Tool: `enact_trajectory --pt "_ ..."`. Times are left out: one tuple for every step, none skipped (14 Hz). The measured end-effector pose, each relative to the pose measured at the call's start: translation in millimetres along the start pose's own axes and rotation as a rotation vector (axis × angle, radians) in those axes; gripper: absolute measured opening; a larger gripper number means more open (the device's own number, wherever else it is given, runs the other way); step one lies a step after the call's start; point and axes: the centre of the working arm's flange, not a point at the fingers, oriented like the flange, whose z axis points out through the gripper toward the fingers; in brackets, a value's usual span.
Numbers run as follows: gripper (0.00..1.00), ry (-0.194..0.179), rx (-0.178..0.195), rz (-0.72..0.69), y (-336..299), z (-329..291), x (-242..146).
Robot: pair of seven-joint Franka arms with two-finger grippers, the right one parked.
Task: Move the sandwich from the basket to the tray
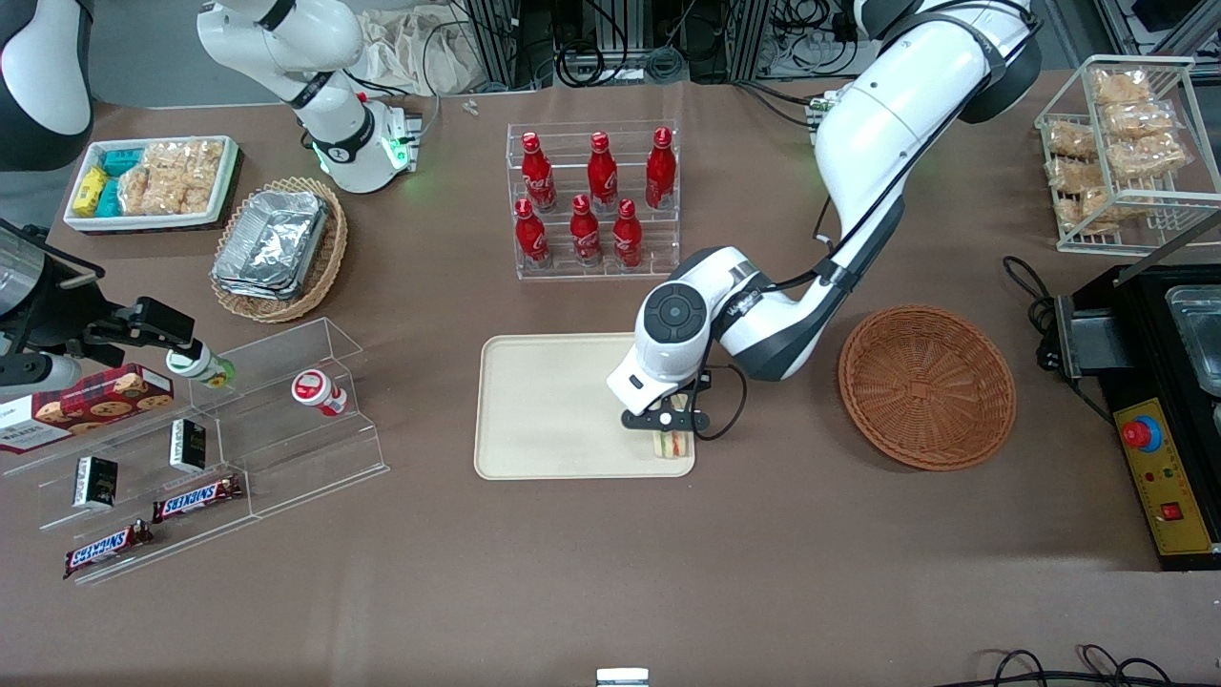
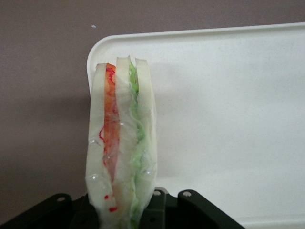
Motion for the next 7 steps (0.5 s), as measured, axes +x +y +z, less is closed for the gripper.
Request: enact_trajectory --pt "0.18 0.007 -0.009 -0.009 1 0 1" --pt "0.18 0.014 -0.018 -0.019 2 1 2" --pt "0.18 0.018 -0.027 -0.030 3 4 2" --pt "0.19 0.018 -0.033 -0.037 4 9 3" --pt "0.20 0.013 -0.035 -0.041 4 14 2" --pt "0.22 0.009 -0.037 -0.044 5 19 2" --pt "0.22 0.007 -0.038 -0.045 5 22 2"
